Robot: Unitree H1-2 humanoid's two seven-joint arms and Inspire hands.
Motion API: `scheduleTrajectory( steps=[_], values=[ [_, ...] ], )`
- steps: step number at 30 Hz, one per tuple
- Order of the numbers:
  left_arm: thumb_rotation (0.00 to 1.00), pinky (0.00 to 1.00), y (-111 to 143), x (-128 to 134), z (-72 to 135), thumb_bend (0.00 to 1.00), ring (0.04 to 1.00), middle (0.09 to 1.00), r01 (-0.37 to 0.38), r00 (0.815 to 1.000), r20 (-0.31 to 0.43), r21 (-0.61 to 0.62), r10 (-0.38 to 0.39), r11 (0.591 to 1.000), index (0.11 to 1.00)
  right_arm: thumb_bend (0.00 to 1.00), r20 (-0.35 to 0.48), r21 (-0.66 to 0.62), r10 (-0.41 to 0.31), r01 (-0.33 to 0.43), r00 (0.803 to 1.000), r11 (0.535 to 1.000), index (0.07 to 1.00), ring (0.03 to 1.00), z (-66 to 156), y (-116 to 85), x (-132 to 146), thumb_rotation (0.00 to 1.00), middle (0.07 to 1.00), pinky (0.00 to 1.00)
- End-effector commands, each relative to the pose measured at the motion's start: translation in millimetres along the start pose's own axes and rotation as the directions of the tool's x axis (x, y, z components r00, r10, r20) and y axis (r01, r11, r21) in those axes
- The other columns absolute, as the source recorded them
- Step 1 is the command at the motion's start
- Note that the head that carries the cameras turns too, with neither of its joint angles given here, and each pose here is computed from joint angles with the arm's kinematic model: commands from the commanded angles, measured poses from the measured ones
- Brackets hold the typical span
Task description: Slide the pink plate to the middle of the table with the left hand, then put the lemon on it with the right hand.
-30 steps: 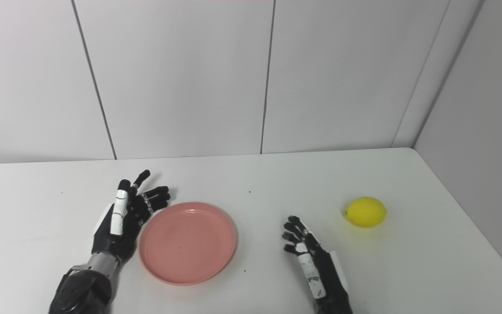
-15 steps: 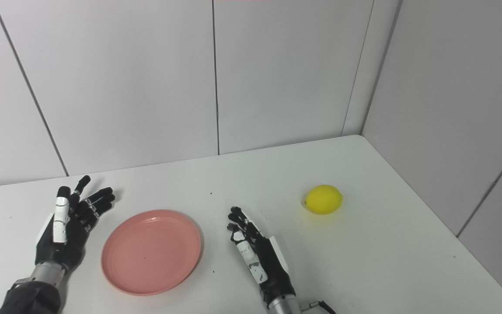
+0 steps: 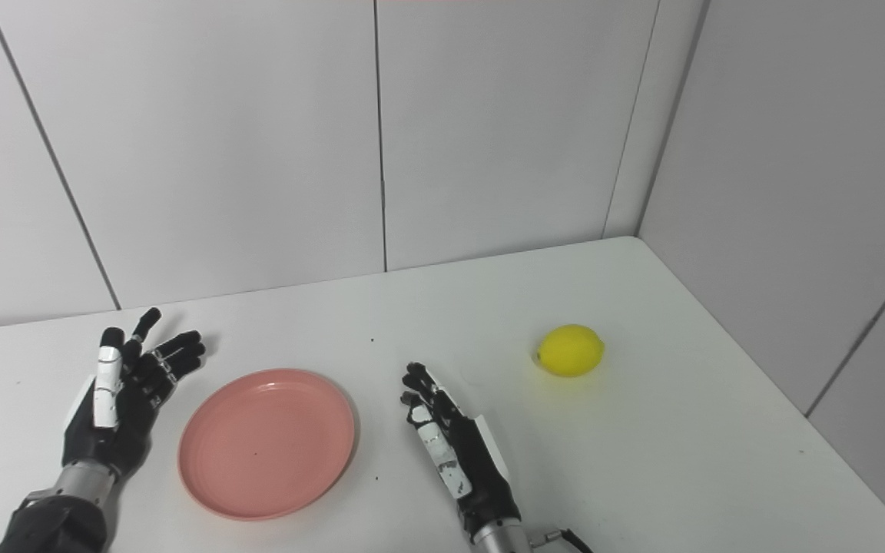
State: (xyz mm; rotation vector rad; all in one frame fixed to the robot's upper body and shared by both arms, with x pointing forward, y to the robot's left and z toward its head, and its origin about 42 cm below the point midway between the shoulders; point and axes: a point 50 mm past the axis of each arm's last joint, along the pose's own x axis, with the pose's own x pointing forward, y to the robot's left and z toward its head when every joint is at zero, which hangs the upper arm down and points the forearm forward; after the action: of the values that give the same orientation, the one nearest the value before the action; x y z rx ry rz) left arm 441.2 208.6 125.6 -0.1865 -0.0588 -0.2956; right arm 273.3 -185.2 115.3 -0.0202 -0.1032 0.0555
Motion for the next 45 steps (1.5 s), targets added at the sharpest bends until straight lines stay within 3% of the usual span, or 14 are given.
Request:
scheduleTrajectory(
  steps=[1,6,14,25,28,34,45],
  values=[
    [0.96,0.83,3,-10,-12,0.67,0.753,0.723,-0.012,1.0,-0.012,-0.009,0.012,1.0,0.956,0.92,0.015,-0.028,-0.029,0.029,0.999,0.999,0.898,0.857,-7,-3,-8,1.0,0.875,0.84],
    [0.97,0.84,4,-9,-11,0.67,0.756,0.716,-0.009,1.0,-0.008,-0.003,0.009,1.0,0.958,0.85,0.115,-0.176,-0.068,0.088,0.991,0.981,0.862,0.811,2,-5,-11,1.0,0.807,0.77],
    [0.96,0.83,3,-6,-11,0.67,0.763,0.724,-0.013,1.0,-0.009,-0.001,0.013,1.0,0.96,0.9,0.293,-0.309,-0.099,0.192,0.951,0.932,0.824,0.771,42,-14,-8,0.99,0.788,0.71],
    [0.98,0.86,3,-8,-16,0.66,0.78,0.73,-0.01,1.0,-0.02,-0.005,0.01,1.0,0.979,0.86,0.405,-0.467,-0.092,0.292,0.91,0.835,0.805,0.748,81,-59,2,0.99,0.784,0.68],
    [0.98,0.87,3,-8,-16,0.66,0.783,0.738,-0.009,1.0,-0.02,-0.004,0.009,1.0,0.976,0.83,0.45,-0.5,-0.053,0.3,0.892,0.812,0.759,0.73,88,-73,10,0.93,0.756,0.66],
    [0.99,0.88,4,-8,-14,0.63,0.78,0.735,-0.013,1.0,-0.02,-0.023,0.012,1.0,0.984,0.91,0.467,-0.643,0.01,0.331,0.884,0.69,0.73,0.705,103,-97,24,0.91,0.735,0.62],
    [1.0,0.89,6,-7,-13,0.61,0.788,0.748,-0.014,1.0,-0.023,-0.035,0.013,0.999,0.994,0.98,0.396,-0.875,0.101,0.341,0.913,0.344,0.722,0.724,129,-136,54,0.89,0.756,0.64]
  ],
)
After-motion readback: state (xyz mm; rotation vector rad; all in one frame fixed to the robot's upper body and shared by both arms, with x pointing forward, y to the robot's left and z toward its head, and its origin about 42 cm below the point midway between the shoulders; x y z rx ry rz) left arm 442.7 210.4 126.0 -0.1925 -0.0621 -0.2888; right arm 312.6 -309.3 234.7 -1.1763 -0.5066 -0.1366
